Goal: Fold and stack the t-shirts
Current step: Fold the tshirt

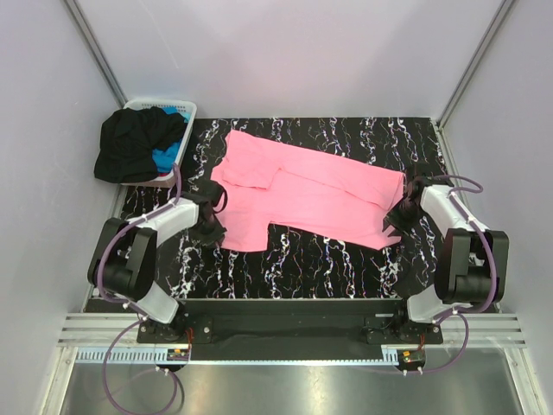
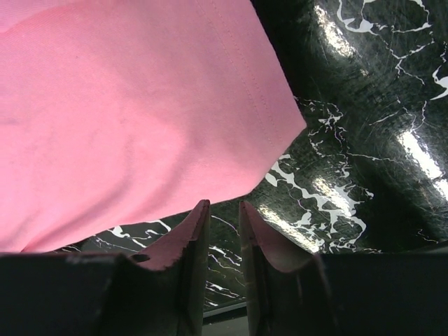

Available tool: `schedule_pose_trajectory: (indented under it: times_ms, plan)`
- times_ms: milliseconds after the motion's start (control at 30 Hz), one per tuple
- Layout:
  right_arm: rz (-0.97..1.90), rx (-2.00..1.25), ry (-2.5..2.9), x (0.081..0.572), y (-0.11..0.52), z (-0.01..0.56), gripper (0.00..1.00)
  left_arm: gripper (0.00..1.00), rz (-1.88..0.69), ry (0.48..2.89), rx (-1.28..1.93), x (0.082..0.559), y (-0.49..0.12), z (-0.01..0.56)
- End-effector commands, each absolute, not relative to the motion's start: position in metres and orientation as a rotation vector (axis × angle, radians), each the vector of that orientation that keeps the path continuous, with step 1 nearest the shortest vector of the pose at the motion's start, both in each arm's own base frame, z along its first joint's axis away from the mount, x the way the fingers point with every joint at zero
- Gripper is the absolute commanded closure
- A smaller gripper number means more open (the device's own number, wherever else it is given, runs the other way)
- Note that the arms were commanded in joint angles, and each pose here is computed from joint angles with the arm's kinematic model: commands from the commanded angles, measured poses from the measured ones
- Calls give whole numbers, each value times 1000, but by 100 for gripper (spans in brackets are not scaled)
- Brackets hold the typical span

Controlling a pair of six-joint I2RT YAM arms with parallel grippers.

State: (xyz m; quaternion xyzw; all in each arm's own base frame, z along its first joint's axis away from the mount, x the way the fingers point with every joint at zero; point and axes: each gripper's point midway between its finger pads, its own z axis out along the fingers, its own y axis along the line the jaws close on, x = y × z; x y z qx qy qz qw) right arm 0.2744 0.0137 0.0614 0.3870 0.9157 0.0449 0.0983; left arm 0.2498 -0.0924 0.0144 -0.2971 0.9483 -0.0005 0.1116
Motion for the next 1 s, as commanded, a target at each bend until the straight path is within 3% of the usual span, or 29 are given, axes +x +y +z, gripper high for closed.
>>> schedule_pose_trajectory:
  times_ms: [0, 200, 667, 967]
  plan:
    - [137, 1102, 2696, 287, 13, 70, 70, 83, -6, 2736, -828, 272, -94, 15]
    - [134, 1099, 2699, 291, 13, 71, 70, 100, -27, 2738, -812, 278, -98, 17]
    - [118, 1099, 2707, 291, 11, 67, 70, 100, -160, 2570, -731, 312, -108, 84]
    - [28, 1094, 2675, 285, -1, 74, 67, 100, -143, 2554, -702, 328, -111, 90]
